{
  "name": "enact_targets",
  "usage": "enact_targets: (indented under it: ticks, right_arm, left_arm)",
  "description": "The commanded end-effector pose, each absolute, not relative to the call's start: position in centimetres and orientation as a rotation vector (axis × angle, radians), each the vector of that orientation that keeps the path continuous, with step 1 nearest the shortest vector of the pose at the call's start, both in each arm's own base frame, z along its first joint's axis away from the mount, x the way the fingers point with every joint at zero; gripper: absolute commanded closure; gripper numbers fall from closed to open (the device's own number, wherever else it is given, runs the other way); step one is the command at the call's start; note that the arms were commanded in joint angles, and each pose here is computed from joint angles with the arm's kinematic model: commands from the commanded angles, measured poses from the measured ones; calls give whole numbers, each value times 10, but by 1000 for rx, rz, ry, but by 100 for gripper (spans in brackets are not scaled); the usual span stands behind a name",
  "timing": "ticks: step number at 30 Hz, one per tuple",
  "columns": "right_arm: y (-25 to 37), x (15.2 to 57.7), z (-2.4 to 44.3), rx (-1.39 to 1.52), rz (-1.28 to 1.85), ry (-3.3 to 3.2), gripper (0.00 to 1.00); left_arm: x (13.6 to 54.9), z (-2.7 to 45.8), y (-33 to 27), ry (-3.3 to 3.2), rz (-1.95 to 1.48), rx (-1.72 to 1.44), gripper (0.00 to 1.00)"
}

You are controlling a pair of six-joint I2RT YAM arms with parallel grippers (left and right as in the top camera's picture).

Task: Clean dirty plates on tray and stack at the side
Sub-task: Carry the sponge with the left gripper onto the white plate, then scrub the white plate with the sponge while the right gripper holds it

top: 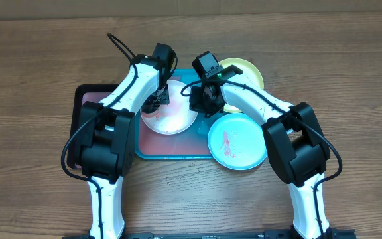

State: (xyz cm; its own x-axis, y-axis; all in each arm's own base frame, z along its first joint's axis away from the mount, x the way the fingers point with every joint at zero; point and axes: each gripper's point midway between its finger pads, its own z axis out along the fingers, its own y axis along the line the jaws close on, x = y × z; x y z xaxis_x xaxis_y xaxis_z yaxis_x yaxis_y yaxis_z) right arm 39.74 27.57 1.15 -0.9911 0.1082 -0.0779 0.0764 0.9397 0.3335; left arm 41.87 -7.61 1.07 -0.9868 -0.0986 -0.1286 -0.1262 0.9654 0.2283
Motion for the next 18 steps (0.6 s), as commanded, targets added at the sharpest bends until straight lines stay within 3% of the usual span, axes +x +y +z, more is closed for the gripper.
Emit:
enact_targets:
  ticks: [1, 7, 13, 18]
  right_arm:
    - [277, 396, 4, 209, 511, 3017, 96]
    - [281, 398, 5, 201, 549, 3006, 96]
    - [282, 397, 6, 200, 559, 3009, 96]
    - [282, 397, 6, 201, 562, 3011, 96]
  left_arm:
    - [397, -10, -103, 3170, 86, 34, 96]
    - [371, -19, -168, 3168, -447, 436, 96]
    - [371, -30, -189, 3101, -531, 479, 95]
    - [367, -8, -224, 2981, -912, 593, 96]
